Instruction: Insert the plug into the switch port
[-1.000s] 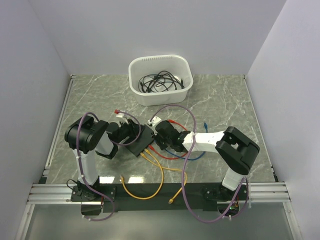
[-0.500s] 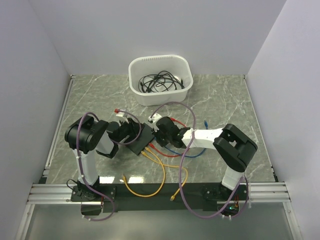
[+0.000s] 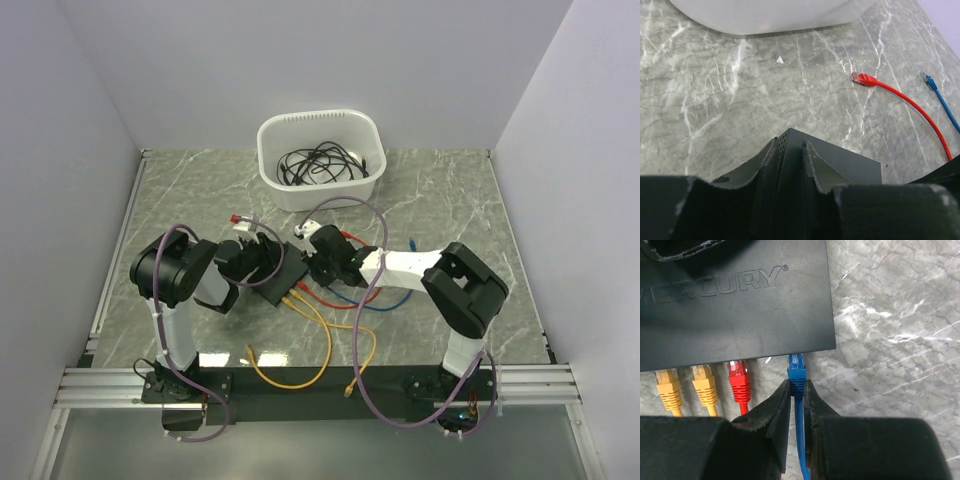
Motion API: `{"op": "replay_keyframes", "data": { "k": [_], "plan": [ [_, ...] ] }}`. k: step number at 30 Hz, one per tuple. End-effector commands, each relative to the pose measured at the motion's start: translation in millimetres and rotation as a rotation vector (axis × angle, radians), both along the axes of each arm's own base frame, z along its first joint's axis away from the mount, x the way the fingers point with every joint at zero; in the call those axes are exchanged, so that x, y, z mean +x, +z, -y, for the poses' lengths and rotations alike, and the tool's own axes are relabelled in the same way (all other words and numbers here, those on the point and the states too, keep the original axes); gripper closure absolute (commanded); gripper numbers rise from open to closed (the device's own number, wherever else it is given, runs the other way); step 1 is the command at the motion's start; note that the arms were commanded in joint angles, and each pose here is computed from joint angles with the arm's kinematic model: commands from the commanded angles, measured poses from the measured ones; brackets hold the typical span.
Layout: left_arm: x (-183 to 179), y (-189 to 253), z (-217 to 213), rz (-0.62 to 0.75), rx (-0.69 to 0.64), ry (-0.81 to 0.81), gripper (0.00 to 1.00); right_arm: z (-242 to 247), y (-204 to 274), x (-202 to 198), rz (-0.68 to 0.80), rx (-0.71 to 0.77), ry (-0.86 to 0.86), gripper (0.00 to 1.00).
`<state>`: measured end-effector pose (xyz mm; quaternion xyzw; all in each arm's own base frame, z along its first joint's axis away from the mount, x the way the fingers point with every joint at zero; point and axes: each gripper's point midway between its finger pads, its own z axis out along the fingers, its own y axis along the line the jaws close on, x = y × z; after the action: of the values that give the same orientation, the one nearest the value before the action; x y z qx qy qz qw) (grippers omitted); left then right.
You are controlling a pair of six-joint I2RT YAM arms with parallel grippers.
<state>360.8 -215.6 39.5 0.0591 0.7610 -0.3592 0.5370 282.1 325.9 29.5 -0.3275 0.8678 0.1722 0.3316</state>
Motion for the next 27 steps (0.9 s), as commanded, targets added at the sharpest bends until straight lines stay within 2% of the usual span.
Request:
{"op": "replay_keyframes", "data": {
  "k": [1, 13, 20, 27],
  "plan": [
    [-118.6, -45.9, 69.9, -0.327, -0.022, -0.461, 0.99, -130.8, 236.3, 48.5, 0.484, 0.739, 0.184, 1.0],
    [-118.7, -51.3, 71.6, -0.346, -0.005, -0.461, 0.99, -164.9, 231.3, 71.5, 0.487, 0.722, 0.217, 1.0],
    [-119.1, -55.5, 74.5, -0.358, 0.012, -0.464, 1.0, -178.5, 257.1, 83.5, 0.533, 0.762, 0.224, 1.0],
    [-117.7, -55.2, 73.0, -0.36, 0.009, -0.454, 0.99, -180.0, 234.8, 90.4, 0.516, 0.705, 0.205, 1.0]
  ]
}}
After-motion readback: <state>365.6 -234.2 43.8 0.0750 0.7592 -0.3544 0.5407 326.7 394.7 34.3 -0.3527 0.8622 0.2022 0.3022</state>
